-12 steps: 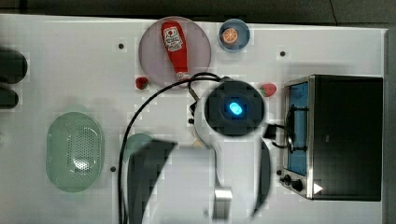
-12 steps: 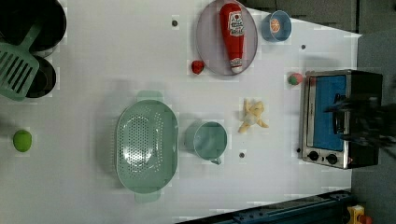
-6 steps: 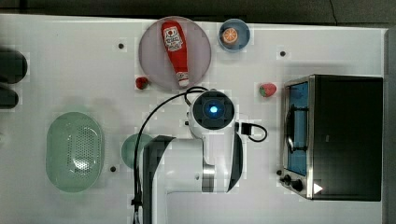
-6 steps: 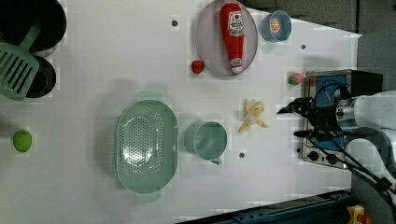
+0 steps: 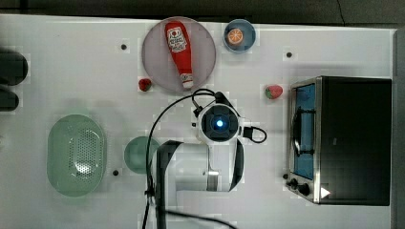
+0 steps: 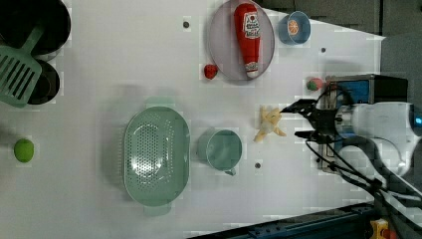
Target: Pick banana from table and place on oven.
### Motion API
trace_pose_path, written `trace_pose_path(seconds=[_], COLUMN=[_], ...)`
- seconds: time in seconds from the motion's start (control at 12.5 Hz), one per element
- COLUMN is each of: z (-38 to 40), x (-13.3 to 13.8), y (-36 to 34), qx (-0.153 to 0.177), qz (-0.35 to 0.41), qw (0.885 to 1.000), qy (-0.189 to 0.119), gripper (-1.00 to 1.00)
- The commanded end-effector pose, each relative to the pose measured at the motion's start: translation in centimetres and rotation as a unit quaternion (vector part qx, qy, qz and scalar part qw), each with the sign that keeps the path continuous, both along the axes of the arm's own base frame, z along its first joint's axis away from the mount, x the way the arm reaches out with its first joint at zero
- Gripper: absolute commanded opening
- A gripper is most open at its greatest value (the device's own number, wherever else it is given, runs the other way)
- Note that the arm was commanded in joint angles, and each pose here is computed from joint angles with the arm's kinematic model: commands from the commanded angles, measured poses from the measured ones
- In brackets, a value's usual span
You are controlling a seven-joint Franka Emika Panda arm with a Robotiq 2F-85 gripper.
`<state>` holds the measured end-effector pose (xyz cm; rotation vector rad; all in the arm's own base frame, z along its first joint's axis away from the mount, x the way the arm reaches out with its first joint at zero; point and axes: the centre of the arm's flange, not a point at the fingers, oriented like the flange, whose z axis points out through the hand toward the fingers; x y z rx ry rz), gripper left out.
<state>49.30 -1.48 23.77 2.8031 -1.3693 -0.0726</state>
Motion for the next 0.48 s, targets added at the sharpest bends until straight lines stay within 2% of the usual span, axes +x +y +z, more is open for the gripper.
trace_pose_path(seconds=[0.08, 0.4, 0.48], z=[-4.0, -7.1, -7.5], x=[-0.5, -0.9, -0.9], y=[1.3, 1.8, 1.9], qx=[0.0, 0.001, 0.001], qz=[0.006, 0.006, 0.006], qw=[1.0, 0.999, 1.0], qy=[0.029, 0.032, 0.028], gripper=[1.0, 1.0, 0.92])
